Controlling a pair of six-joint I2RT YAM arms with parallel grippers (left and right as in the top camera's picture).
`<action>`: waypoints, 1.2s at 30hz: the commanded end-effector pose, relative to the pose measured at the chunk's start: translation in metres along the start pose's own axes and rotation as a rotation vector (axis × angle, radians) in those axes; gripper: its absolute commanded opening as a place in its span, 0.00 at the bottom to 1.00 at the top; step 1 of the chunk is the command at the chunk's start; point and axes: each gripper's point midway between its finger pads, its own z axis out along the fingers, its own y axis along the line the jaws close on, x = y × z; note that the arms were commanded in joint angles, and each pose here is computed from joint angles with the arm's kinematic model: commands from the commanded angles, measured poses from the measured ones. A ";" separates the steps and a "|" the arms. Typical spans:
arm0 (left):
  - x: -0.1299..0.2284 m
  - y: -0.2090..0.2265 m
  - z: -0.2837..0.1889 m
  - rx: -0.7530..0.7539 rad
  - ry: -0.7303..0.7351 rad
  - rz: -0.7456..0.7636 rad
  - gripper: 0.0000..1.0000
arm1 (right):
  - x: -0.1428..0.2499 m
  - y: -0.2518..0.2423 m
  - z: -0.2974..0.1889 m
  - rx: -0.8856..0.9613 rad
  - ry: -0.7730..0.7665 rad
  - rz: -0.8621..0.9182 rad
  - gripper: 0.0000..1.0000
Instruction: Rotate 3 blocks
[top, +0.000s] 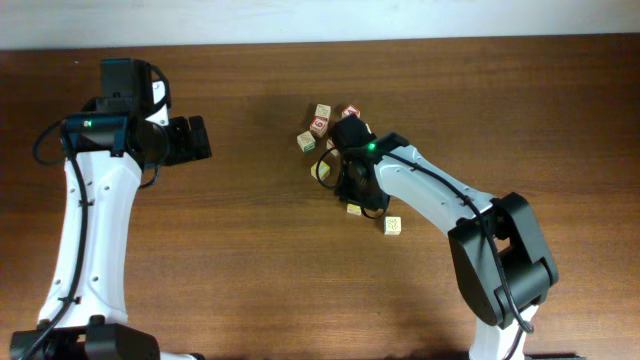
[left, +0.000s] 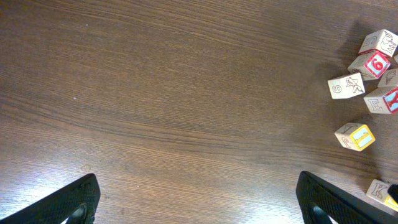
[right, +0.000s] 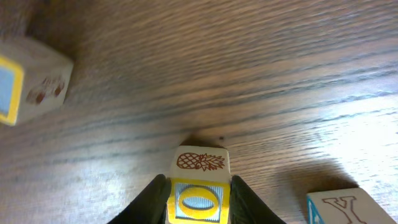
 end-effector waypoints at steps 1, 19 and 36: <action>-0.006 0.003 -0.003 -0.007 -0.017 -0.019 0.99 | 0.019 0.006 0.004 -0.046 0.089 -0.137 0.30; -0.006 0.003 -0.003 -0.006 -0.017 -0.019 0.99 | -0.054 0.022 -0.051 -0.155 -0.055 -0.259 0.54; -0.006 0.003 -0.003 -0.007 -0.017 -0.019 0.99 | -0.024 0.069 0.029 -0.128 -0.013 -0.243 0.40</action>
